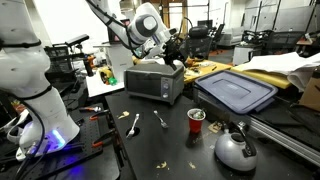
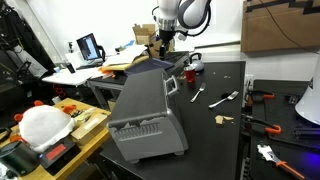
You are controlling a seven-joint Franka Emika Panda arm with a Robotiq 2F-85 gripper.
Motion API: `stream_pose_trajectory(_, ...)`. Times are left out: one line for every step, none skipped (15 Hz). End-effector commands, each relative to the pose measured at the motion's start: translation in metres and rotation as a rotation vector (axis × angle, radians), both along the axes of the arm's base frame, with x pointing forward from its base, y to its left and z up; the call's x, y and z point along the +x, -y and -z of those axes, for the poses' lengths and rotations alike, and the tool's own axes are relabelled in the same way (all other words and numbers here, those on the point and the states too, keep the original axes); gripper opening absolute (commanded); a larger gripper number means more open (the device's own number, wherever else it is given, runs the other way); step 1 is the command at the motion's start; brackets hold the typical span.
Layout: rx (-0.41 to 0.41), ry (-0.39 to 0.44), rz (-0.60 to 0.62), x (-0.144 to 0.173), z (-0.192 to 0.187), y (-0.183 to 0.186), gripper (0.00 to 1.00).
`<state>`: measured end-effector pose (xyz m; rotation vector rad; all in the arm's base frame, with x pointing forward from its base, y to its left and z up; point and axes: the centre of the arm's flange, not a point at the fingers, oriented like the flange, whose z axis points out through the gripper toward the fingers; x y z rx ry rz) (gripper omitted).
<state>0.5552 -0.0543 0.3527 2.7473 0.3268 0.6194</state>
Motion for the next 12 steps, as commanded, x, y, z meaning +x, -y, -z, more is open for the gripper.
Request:
stream_pose_trajectory(0.073, 0.025, 0.042, 0.0017, -0.0007, -0.0029, 1.0)
stream_pose_trajectory(0.097, 0.02, 0.065, 0.0011, 0.0, -0.0042, 1.0)
stream_pose_trajectory(0.122, 0.016, 0.085, 0.0009, 0.0009, -0.0053, 1.0)
stream_pose_trajectory(0.144, 0.019, 0.111, 0.0008, 0.0018, -0.0068, 1.0)
stream_pose_trajectory(0.163, 0.024, 0.13, 0.0014, 0.0024, -0.008, 1.0)
stream_pose_trajectory(0.18, 0.027, 0.158, 0.0023, 0.0024, -0.0082, 1.0)
stream_pose_trajectory(0.195, 0.026, 0.176, 0.0023, 0.0022, -0.0085, 0.75)
stream_pose_trajectory(0.206, 0.032, 0.198, 0.0024, 0.0018, -0.0082, 0.72)
stream_pose_trajectory(0.22, 0.036, 0.225, 0.0024, 0.0014, -0.0075, 0.66)
stream_pose_trajectory(0.236, 0.037, 0.258, 0.0022, 0.0015, -0.0072, 0.56)
stream_pose_trajectory(0.253, 0.038, 0.294, 0.002, 0.0015, -0.0072, 0.49)
stream_pose_trajectory(0.276, 0.033, 0.333, 0.0018, 0.0017, -0.0075, 0.42)
